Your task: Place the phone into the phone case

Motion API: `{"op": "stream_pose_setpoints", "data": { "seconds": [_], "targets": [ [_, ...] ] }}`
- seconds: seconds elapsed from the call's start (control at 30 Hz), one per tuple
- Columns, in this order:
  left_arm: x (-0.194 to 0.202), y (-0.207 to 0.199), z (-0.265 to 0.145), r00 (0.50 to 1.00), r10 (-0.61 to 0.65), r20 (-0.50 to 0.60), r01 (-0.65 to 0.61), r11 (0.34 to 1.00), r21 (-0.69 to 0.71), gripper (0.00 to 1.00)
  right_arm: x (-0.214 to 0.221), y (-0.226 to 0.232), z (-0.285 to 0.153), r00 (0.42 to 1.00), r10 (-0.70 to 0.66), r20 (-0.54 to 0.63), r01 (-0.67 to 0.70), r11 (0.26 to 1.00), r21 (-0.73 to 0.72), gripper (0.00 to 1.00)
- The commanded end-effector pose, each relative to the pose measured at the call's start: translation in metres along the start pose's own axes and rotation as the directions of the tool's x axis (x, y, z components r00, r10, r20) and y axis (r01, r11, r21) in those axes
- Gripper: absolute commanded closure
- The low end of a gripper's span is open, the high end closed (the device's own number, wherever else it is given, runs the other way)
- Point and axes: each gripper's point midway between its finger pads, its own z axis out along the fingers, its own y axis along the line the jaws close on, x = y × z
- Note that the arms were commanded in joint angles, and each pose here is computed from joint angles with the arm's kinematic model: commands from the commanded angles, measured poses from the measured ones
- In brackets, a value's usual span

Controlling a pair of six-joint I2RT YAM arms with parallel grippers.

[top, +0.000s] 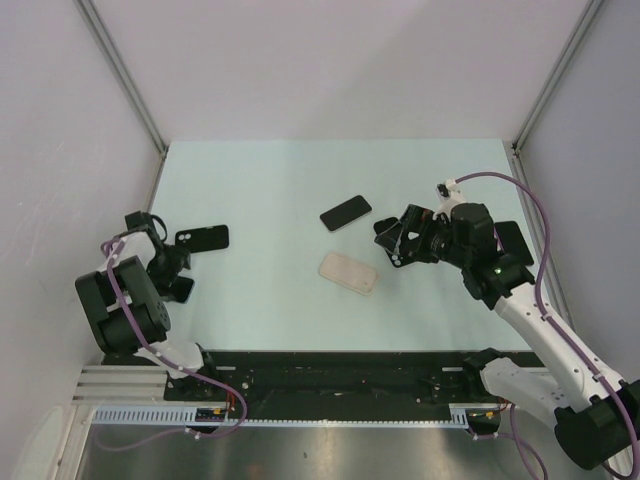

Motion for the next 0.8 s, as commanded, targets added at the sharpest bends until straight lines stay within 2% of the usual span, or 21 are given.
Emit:
{"op": "stream_pose_setpoints", "data": {
  "seconds": [0.0, 0.23, 0.53, 0.77],
  "targets": [
    [-0.004, -0.004, 0.004, 1.000, -0.006, 0.008, 0.006, 1.000, 0.009, 0.05, -0.011, 0.004, -0.005, 0.998, -0.040, 0.045, 0.041, 0.999, -0.016, 0.02],
    [0.000, 0.009, 0.002, 1.000, -0.004, -0.008, 0.004, 0.999, -0.045, 0.05, -0.015, 0.001, -0.006, 0.997, -0.056, 0.057, 0.057, 0.998, -0.011, 0.02],
    [-0.012, 0.021, -0.012, 0.999, 0.010, 0.043, -0.006, 0.995, -0.101, 0.05, -0.014, -0.004, -0.004, 0.997, -0.055, 0.053, 0.055, 0.998, 0.007, 0.02],
    [-0.015, 0.019, -0.011, 0.999, 0.003, 0.041, 0.000, 0.997, -0.076, 0.04, -0.015, -0.001, -0.005, 0.997, -0.052, 0.052, 0.052, 0.999, -0.006, 0.02]
  ]
}}
